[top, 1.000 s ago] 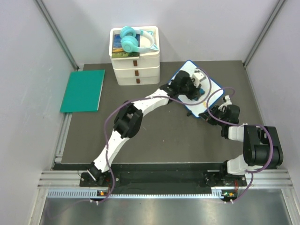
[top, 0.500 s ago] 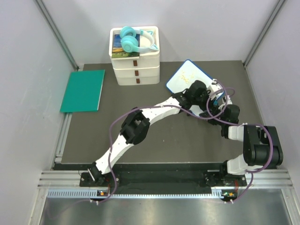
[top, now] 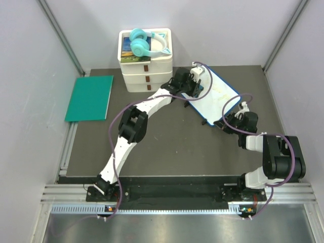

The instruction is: Erase the whiteboard

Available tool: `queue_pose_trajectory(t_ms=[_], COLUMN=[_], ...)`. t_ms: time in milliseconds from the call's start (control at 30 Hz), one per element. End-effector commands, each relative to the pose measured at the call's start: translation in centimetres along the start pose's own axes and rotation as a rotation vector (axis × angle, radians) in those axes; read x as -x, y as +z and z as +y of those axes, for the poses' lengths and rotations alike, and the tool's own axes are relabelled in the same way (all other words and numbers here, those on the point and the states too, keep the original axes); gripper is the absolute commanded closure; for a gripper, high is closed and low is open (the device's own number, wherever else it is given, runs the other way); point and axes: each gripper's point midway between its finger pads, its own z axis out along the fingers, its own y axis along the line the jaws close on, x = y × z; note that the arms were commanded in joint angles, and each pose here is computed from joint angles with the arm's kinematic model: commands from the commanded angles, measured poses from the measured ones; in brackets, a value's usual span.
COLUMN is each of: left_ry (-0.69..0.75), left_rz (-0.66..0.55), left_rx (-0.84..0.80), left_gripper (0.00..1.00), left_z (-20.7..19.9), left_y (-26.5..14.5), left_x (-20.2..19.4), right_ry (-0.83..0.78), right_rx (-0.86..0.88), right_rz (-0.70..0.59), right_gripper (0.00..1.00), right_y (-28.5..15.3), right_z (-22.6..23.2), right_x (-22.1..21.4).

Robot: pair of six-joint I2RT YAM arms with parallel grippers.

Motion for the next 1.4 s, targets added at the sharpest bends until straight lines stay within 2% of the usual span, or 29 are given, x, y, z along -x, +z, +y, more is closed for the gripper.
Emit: queue_pose_trajectory(t_ms=[0,167,367,433,467,833,1067,1167,1367], left_ry=[0.014,-0.04,-0.106,-0.103,-0.11,-0.089,-0.121,-0.117,-0.021], left_rz=[0.077,0.05,0.036,0.011,0.031,0.036,-0.032,-0.055,-0.032], left_rx=[0.076,0.036,-0.116,-0.125,-0.123,-0.089,-0.102,-0.194,-0.365], left_gripper=[1.0,1.0,1.0,1.0,1.0,1.0,1.0,1.0,1.0], left_z=[1.4,1.2,-2.3,-2.8,-2.9,-3.0,-3.6,-5.8,-12.1], left_y=[1.4,1.5,0.5,-0.1,-0.2,-2.9,-3.5,-3.3,-3.3], left_x=[-3.6,-3.0,-2.1,-1.2,-2.3,-0.9,1.8,3.3,3.1], right_ry=[-0.07,-0.076,-0.057,-0.056,-0.059,-0.171,-0.184,-0.191,-0.22], right_rx=[0.018,0.028,-0.001,-0.001,-0.004,-0.036,-0.057,-0.078,-0.122], right_rz=[-0.029,-0.017,0.028,0.046,0.052,0.183,0.183,0.183,0.159], right_gripper=[1.0,1.0,1.0,1.0,1.0,1.0,1.0,1.0,1.0], right_y=[0.4,0.4,0.3,0.4,0.4,-0.2,-0.8,-0.8,-1.0], right_z=[0.8,1.0,0.5,0.7,0.7,2.3,2.5,2.2,1.7], right_x=[1.2,0.9,0.2,-0.2,-0.3,-5.0,-5.8,-5.7,-5.0])
